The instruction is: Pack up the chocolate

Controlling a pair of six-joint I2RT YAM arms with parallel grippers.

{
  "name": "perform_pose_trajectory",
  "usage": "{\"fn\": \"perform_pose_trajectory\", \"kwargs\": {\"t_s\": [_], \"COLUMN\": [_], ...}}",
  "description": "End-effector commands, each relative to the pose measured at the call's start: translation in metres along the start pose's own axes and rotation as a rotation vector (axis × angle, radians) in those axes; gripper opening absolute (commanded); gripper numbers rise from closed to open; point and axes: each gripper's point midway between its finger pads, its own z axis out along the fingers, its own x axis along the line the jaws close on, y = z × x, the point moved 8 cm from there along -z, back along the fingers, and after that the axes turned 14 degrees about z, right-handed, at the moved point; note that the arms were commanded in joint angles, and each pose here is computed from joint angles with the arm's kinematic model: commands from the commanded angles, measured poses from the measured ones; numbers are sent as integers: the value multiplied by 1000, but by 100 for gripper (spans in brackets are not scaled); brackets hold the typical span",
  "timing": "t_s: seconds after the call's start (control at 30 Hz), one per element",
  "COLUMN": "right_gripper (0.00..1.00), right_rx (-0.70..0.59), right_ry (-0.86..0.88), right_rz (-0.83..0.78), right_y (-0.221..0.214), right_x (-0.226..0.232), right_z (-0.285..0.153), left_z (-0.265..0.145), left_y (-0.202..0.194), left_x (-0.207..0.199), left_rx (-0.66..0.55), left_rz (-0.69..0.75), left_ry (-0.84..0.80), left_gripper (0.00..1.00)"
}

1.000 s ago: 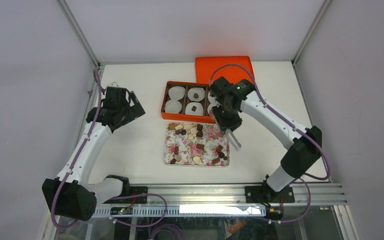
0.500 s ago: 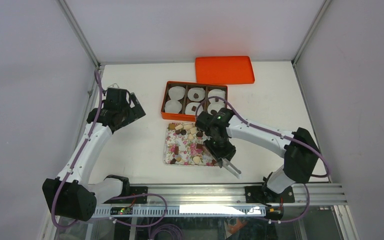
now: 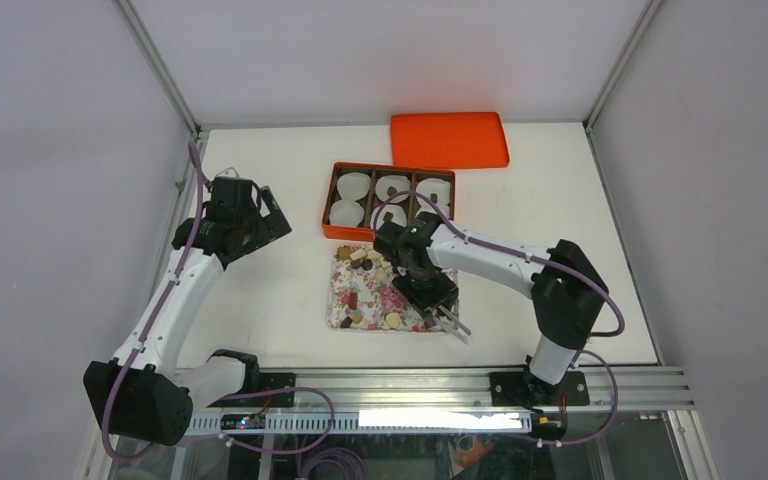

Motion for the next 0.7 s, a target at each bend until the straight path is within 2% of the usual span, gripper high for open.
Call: {"fn": "perform_pose_trajectory", "kwargs": {"t_s": [0.0,0.1,0.37,0.57,0.67], "right_gripper": [48,45,1,0,0], "right_rx": [-57,-51,-54,-107,-140], "right_ry": [5,11,25,69,149], "right_rz": [-41,-56,-69,-56,-29], "right_y": [14,16,15,20,30], "right_x": [6,7,7,10,16], "right_z": [-7,-6,-14,-38,-59], "left_z": [-8,-8,-7,-6,-8], "left_y": [6,6,6,7,8], "left_x": [-4,-3,-4,-4,-5], "left_rx": [-48,-49,-42,-43,-50], "left_rz": [4,3,-2,-7,-23], "left_ry": [-41,-37,-36,-33,-37], "left_gripper": [99,99,99,99,99]}}
